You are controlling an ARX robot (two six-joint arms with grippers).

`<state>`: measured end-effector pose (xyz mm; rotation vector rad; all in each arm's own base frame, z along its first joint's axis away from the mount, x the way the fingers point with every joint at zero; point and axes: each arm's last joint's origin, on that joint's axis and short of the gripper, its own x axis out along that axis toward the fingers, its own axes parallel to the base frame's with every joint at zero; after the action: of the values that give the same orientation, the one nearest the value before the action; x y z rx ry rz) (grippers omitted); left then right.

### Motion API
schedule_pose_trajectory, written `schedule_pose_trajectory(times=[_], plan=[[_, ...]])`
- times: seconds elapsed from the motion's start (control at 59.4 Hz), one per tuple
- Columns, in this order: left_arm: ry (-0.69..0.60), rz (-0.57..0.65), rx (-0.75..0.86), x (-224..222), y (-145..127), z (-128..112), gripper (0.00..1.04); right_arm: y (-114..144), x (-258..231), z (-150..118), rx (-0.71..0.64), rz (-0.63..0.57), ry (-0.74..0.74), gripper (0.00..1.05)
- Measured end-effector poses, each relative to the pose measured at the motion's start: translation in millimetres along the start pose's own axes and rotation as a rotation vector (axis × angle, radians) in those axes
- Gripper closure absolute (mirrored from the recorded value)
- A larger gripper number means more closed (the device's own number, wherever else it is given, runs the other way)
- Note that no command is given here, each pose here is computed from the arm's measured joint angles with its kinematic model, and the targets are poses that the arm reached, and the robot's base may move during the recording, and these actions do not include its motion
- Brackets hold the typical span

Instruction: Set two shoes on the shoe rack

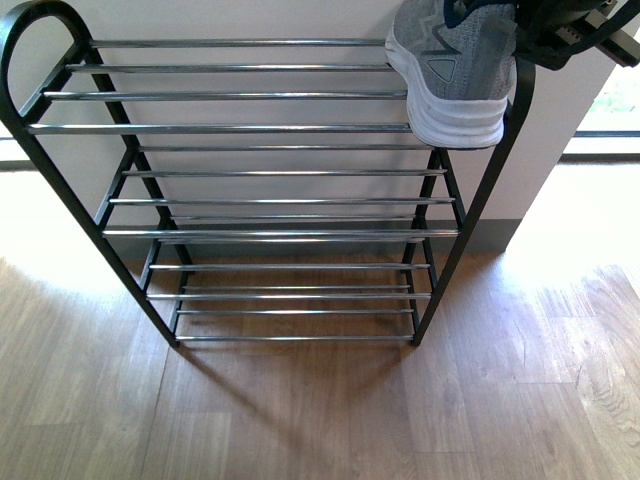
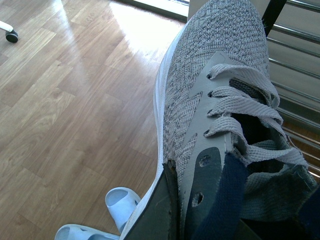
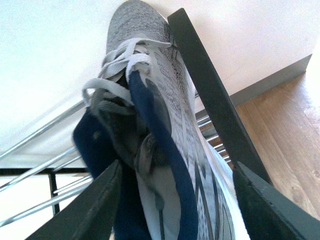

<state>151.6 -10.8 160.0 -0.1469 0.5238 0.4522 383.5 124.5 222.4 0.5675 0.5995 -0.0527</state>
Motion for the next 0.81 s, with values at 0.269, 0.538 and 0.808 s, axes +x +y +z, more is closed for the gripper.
schedule_pose_trajectory(times=[0.269, 0.538, 0.808], plan=[[0.0, 0.0, 0.0, 0, 0, 0, 1.03, -6, -67, 10, -0.25, 0.066, -0.377, 0.18], [0.0, 0.0, 0.0, 0, 0, 0, 1.03, -85, -105, -26, -0.531, 0.068, -0.6, 0.67], [0.0, 0.0, 0.0, 0, 0, 0, 1.03, -126, -132, -53, -0.566, 0.057, -0.584, 1.03]])
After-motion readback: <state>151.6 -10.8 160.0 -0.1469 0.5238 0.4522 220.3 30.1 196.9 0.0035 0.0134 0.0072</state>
